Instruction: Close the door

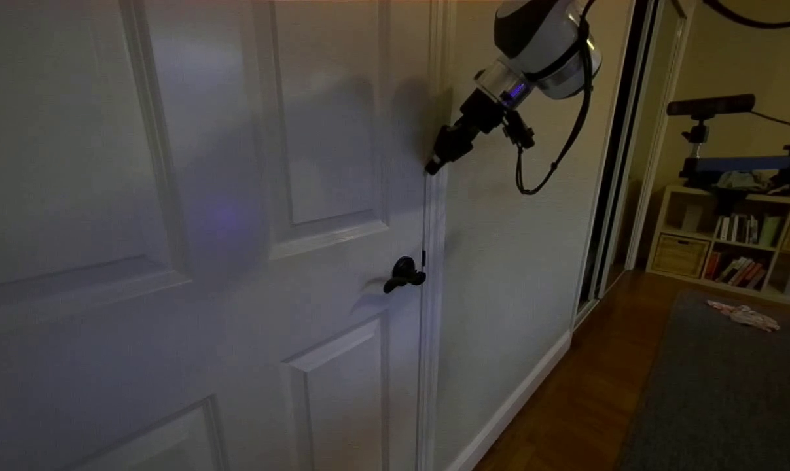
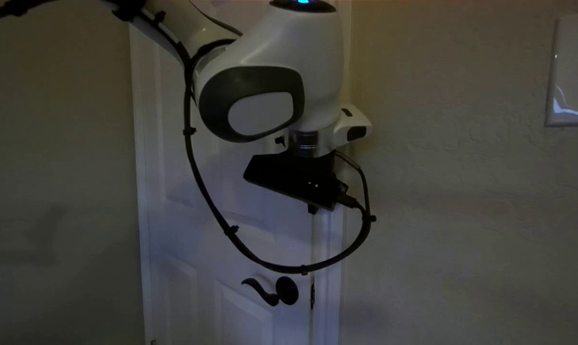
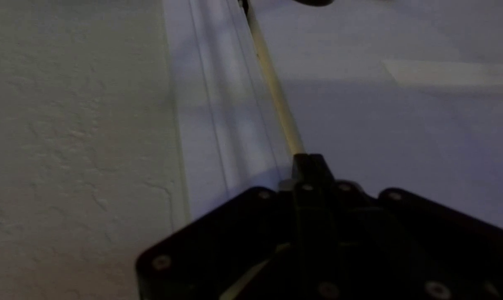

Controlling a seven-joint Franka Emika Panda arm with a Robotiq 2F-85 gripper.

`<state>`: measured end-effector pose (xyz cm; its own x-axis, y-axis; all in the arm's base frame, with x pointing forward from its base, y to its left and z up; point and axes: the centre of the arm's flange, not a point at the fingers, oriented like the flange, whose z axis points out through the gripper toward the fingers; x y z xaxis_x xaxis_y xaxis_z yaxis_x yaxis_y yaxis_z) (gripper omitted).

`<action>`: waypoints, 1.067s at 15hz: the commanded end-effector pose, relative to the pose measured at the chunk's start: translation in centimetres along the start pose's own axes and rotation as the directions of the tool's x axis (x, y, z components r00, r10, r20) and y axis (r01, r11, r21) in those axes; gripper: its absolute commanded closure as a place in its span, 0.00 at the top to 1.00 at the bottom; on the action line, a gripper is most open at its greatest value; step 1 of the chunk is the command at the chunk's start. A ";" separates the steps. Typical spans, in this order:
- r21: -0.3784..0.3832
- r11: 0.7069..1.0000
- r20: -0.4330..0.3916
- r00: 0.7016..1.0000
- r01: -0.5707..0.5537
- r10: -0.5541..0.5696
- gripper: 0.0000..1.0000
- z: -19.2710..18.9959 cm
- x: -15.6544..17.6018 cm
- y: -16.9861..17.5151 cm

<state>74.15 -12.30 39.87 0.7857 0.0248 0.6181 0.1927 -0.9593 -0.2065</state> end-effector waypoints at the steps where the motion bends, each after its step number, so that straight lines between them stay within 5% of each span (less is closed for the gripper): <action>1: 0.022 0.998 -0.042 0.997 -0.056 0.057 0.03 0.6 1.2 0.4; 11: -0.021 1.000 -0.080 0.997 0.014 -0.015 0.03 -1.0 -2.5 -4.1; 16: -0.149 0.989 -0.140 0.989 0.025 -0.046 0.03 -1.3 -3.6 -5.5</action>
<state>72.52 -9.45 39.03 0.7113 0.0080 0.7028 0.1401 -0.9815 -0.1307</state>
